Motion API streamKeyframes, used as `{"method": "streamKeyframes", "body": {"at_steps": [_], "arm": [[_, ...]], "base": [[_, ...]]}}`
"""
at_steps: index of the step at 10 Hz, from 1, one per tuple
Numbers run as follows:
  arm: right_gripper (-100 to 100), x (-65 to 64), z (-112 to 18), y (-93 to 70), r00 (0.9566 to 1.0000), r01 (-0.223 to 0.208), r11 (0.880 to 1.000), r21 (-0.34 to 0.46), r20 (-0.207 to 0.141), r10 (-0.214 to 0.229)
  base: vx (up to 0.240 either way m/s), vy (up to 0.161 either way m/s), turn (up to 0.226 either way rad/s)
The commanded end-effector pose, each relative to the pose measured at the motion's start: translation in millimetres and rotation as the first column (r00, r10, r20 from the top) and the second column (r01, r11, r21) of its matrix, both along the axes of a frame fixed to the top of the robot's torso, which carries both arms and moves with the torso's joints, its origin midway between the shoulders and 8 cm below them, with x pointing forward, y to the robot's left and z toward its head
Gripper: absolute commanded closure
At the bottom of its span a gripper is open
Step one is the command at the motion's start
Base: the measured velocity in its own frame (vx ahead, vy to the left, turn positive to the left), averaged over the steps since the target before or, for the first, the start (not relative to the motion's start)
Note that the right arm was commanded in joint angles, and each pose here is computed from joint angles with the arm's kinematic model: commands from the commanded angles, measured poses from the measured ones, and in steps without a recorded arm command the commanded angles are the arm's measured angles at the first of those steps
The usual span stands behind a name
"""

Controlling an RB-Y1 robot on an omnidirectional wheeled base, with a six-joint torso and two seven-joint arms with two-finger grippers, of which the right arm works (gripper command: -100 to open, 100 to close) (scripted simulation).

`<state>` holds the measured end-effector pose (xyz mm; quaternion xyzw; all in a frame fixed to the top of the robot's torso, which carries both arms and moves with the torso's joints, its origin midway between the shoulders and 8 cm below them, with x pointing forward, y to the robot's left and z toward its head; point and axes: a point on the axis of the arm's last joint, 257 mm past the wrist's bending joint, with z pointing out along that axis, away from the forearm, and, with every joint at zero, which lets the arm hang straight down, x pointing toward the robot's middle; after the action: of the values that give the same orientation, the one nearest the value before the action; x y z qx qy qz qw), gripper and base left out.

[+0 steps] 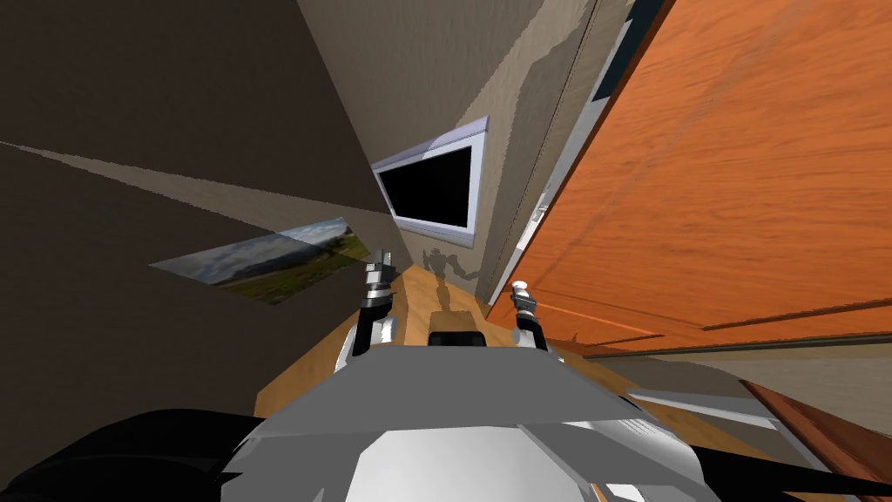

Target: Pull the door open

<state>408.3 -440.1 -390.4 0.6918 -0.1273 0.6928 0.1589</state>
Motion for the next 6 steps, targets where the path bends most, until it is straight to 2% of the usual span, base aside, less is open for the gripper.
{"method": "streamKeyframes", "body": {"at_steps": [1,4,6], "arm": [[100,0.0,-2.5,4.6,1.0000,-0.005,1.000,0.006,-0.004,0.005],[100,0.0,-2.5,4.6,1.0000,-0.005,1.000,0.006,-0.004,0.005],[100,-3.5,-3.1,2.8,0.9997,-0.025,1.000,0.008,-0.005,0.025]], "base": [[-0.034,0.001,0.023],[-0.011,0.003,-0.001],[-0.165,-0.010,0.103]]}}
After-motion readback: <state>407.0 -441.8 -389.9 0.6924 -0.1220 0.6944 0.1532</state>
